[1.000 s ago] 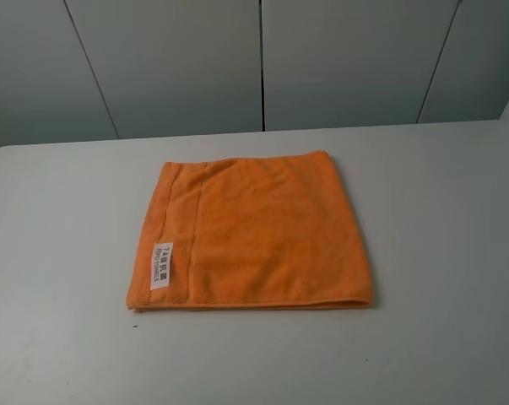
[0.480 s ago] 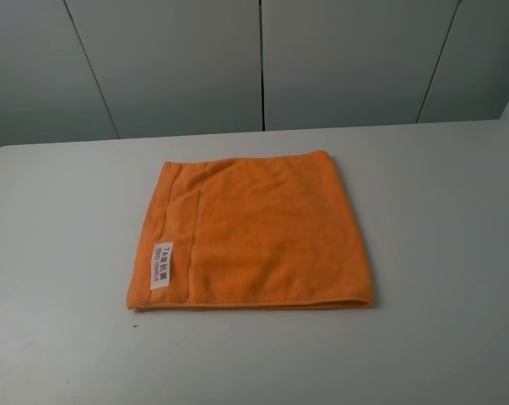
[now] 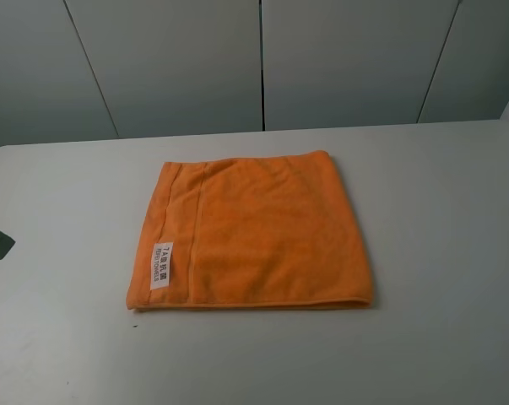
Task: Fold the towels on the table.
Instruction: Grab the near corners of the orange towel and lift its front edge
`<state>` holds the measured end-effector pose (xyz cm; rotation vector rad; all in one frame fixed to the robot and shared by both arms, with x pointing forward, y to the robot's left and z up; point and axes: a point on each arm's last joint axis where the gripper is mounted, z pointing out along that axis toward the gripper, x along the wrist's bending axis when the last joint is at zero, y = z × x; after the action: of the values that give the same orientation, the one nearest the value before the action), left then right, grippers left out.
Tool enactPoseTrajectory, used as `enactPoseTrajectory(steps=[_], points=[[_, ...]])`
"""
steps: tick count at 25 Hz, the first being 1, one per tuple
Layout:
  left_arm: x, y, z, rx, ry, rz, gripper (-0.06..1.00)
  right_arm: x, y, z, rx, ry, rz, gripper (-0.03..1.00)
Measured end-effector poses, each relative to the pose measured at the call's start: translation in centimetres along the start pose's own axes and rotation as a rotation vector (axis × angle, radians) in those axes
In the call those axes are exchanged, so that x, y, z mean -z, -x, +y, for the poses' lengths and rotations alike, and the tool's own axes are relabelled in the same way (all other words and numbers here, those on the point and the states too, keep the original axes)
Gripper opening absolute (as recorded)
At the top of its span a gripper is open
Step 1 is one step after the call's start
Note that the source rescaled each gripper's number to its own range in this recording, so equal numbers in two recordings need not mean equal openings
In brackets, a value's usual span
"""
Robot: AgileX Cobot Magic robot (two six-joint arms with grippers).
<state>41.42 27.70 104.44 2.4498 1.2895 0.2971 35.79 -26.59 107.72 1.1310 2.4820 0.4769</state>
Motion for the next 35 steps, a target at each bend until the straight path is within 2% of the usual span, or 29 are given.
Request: enactPoseTrajectory(steps=[2, 6, 11, 15, 18, 21, 24, 29, 35], points=[[-1.4, -0.2, 1.3, -0.113, -0.028, -0.039, 1.0, -2.1, 0.2, 1.1, 0.094, -0.063, 0.049, 1.0], [-3.9, 0.2, 3.3, -0.368, -0.044, -0.09, 1.0, -5.1, -0.3, 2.8, 0.32, -0.113, 0.124, 1.0], [-5.9, 1.3, 4.7, -0.54, -0.065, -0.142, 1.0, -8.1, -1.7, 4.1, 0.524, -0.161, 0.209, 1.0], [-6.7, 2.6, 5.1, -0.723, -0.074, -0.172, 1.0, -9.4, -2.6, 5.7, 0.646, -0.063, 0.184, 1.0], [-6.9, 3.3, 5.3, -0.839, -0.083, -0.154, 1.0, -9.3, -3.2, 7.1, 0.605, 0.078, 0.152, 1.0], [-6.9, 3.4, 5.3, -0.89, -0.104, -0.137, 1.0, -9.3, -3.4, 7.5, 0.572, 0.117, 0.157, 1.0], [-7.2, 3.4, 5.4, -0.9, -0.116, -0.139, 1.0, -10.1, -3.3, 7.2, 0.606, 0.056, 0.165, 1.0], [-9.6, 4.4, 5.5, -0.926, -0.174, -0.208, 1.0, -12.5, -3.7, 6.7, 0.652, -0.069, 0.231, 1.0], [-13.0, 5.9, 5.3, -0.94, -0.26, -0.289, 1.0, -15.1, -6.6, 6.8, 0.799, -0.175, 0.333, 1.0]])
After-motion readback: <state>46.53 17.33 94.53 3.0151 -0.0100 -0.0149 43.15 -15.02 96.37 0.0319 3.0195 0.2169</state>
